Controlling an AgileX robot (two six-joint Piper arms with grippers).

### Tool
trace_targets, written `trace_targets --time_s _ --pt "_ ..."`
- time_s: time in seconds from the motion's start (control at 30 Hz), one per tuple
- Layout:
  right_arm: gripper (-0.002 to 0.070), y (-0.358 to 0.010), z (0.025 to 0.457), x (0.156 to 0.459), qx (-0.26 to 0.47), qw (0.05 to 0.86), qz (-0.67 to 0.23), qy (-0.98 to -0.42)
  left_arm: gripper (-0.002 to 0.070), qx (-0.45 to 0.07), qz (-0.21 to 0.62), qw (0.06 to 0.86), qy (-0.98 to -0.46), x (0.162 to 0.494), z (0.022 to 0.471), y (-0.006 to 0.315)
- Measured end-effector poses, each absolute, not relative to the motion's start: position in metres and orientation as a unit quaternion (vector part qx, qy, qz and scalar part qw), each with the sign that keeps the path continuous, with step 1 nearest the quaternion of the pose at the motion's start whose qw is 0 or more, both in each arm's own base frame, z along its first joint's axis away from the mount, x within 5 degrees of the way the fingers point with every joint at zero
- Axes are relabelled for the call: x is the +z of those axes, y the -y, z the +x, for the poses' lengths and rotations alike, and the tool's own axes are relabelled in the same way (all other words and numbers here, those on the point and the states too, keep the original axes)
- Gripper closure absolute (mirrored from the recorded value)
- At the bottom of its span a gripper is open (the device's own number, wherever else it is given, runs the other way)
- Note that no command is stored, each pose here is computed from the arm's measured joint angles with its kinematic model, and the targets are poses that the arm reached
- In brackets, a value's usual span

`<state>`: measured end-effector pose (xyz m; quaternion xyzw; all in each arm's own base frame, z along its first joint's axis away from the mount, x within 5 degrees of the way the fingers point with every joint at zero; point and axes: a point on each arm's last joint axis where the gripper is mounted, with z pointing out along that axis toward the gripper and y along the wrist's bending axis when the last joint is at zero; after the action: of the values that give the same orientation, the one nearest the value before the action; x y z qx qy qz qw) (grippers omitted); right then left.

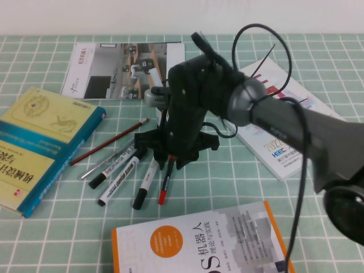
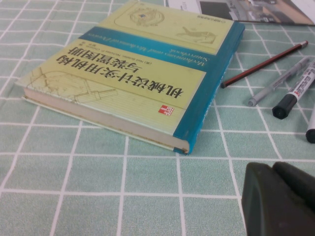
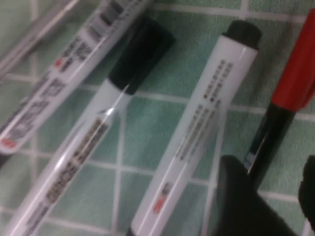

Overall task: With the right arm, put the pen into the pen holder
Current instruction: Pick up the pen on the table

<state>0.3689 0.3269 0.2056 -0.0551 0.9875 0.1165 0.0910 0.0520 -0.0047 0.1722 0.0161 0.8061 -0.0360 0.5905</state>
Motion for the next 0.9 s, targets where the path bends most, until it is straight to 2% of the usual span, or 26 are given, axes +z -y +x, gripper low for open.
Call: trace_targets --time_s 0.2,0.37,0.47,0.57,0.6,0.9 --pt "0.0424 -0.329 0.373 0.187 0.099 0.076 -0.046 -0.991 0.0681 -0.036 0.016 0.590 -0.806 0.172 0.052 0.005" --pt "0.0427 -0.330 0.374 0.186 0.098 0.074 -0.043 -0.992 0.0681 -0.036 0.016 0.590 -0.806 0.172 0.052 0.005" --pt "0.0474 -0.330 0.374 0.186 0.094 0.071 -0.043 -0.992 0.0681 -0.036 0.016 0.590 -0.806 0.172 0.052 0.005" --pt "0.0593 -0.328 0.374 0.185 0.083 0.069 -0.046 -0.993 0.0681 -0.036 0.016 0.590 -0.806 0.172 0.052 0.005" --pt "0.0612 -0.327 0.374 0.185 0.081 0.068 -0.046 -0.993 0.0681 -0.036 0.016 0.590 -0.806 0.172 0.052 0.005" --pt "0.0612 -0.323 0.374 0.190 0.066 0.075 -0.073 -0.992 0.0681 -0.036 0.016 0.590 -0.806 0.172 0.052 0.005"
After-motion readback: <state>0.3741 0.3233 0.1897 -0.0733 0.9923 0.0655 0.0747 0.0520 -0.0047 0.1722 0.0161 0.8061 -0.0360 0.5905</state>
